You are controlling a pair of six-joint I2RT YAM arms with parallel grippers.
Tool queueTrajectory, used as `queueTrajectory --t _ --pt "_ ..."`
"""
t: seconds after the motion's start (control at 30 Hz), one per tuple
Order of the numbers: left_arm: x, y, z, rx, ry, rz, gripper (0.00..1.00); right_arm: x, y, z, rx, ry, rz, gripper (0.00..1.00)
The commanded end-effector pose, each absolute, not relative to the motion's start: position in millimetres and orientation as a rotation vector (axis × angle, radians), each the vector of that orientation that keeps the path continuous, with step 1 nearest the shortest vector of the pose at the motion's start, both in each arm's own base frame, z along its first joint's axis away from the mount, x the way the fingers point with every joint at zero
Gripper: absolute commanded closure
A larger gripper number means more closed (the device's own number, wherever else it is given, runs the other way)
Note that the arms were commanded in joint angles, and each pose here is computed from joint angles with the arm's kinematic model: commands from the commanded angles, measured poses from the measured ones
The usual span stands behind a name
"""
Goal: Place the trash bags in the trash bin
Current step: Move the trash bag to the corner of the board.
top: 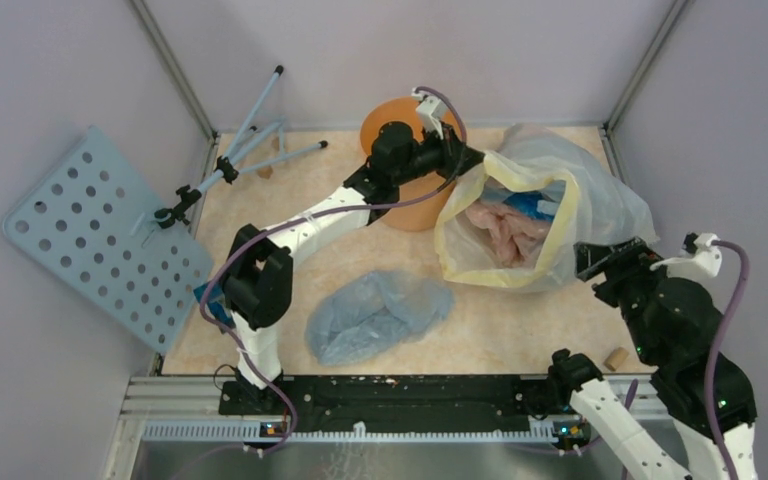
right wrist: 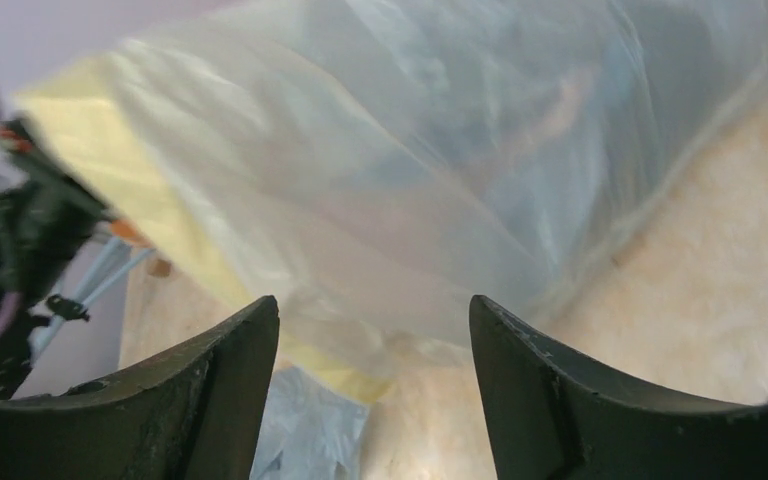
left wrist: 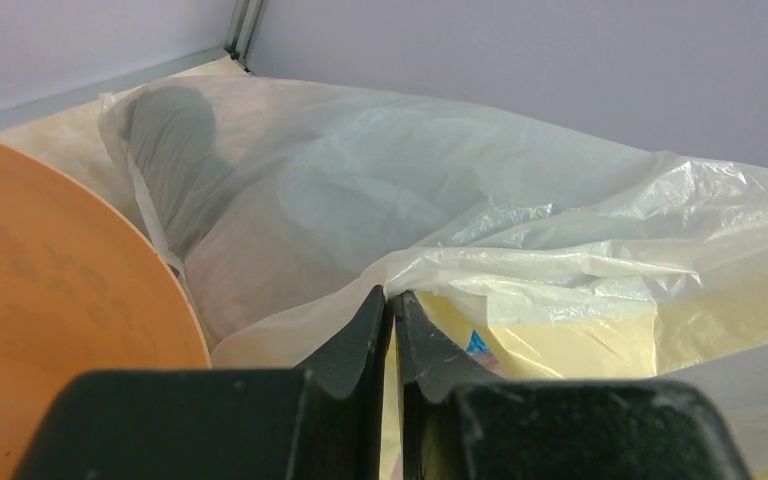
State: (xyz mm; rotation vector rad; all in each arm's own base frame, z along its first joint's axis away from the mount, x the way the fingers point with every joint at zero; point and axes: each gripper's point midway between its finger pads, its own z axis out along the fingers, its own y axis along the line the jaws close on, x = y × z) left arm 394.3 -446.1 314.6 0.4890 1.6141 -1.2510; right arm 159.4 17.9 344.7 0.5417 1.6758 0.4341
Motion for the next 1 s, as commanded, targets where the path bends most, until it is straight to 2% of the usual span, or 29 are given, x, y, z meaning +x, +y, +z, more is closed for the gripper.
queueTrajectory --t 0.0,0.1,0.3,0.43,0.57,0.87,0.97 --pt "383.4 -432.0 357.4 0.466 1.505 -1.266 0.89 146.8 -11.3 294.1 0.882 1.680 0.369 0.34" --pt "380.0 -431.5 359.0 0.469 1.503 -1.275 0.89 136.3 -22.6 270.9 1.008 1.679 0.334 0.39" --pt "376.8 -431.8 358.0 0.477 1.506 -1.290 0.88 140.5 -12.0 219.5 1.151 1.745 0.353 0.40" --pt "375.9 -431.3 357.1 0.482 1.507 -1.288 0.87 165.3 28.9 188.8 1.114 1.833 0.523 0.40" --pt "374.8 -431.9 352.6 0.491 1.517 -1.290 0.86 183.7 49.6 164.3 1.099 1.905 0.556 0.40" --pt "368.6 -450.1 318.8 0.517 1.571 -1.401 0.87 245.0 43.4 172.3 1.109 1.827 0.445 0.40" --pt "366.0 -462.2 315.2 0.559 1.553 -1.435 0.86 272.0 36.0 155.5 1.151 1.890 0.471 0.41"
